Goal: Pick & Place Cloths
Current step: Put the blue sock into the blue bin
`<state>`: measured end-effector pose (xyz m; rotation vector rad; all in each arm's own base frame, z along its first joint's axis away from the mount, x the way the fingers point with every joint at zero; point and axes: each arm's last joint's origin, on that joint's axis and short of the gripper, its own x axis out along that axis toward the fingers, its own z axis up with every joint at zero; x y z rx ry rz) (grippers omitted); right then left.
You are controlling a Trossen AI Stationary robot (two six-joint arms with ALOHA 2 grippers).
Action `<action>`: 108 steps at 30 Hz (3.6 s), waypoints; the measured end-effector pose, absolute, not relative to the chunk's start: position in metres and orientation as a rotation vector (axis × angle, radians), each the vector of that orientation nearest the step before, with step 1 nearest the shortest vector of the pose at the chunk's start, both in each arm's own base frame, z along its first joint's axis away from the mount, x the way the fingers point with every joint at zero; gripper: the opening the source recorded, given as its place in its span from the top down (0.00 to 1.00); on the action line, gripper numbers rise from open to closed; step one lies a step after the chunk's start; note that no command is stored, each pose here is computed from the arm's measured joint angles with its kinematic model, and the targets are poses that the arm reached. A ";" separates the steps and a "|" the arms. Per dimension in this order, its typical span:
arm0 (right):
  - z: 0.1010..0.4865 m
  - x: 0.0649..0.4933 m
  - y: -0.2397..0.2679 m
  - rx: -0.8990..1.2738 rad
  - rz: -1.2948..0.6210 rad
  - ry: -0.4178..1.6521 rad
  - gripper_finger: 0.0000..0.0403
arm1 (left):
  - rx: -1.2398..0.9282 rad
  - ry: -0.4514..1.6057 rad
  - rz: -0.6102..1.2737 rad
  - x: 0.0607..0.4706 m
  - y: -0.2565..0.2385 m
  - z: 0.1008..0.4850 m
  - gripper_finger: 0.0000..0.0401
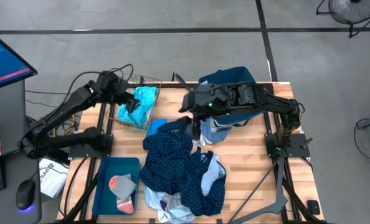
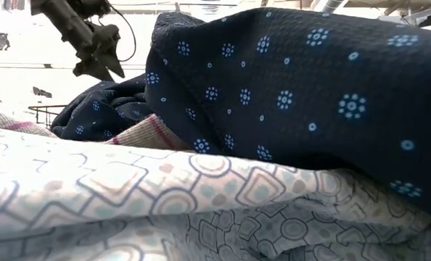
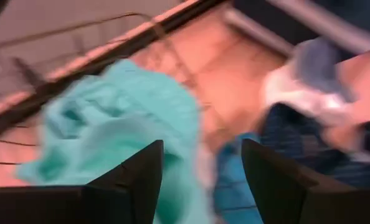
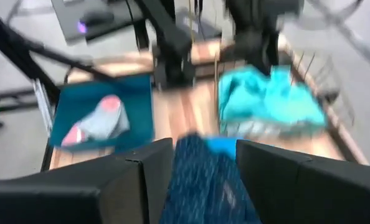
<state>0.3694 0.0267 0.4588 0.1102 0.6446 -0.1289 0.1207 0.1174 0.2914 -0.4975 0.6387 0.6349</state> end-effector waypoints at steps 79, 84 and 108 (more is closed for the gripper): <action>0.152 0.301 0.024 0.740 -0.922 0.760 0.57 | -0.513 -0.276 -0.146 0.097 0.040 0.402 0.50; 0.157 0.306 0.025 0.740 -0.909 0.751 0.72 | -0.512 -0.277 -0.147 0.096 0.040 0.402 0.50; 0.265 0.287 0.036 0.740 -0.706 0.533 1.00 | -0.507 -0.277 -0.150 0.096 0.040 0.402 0.50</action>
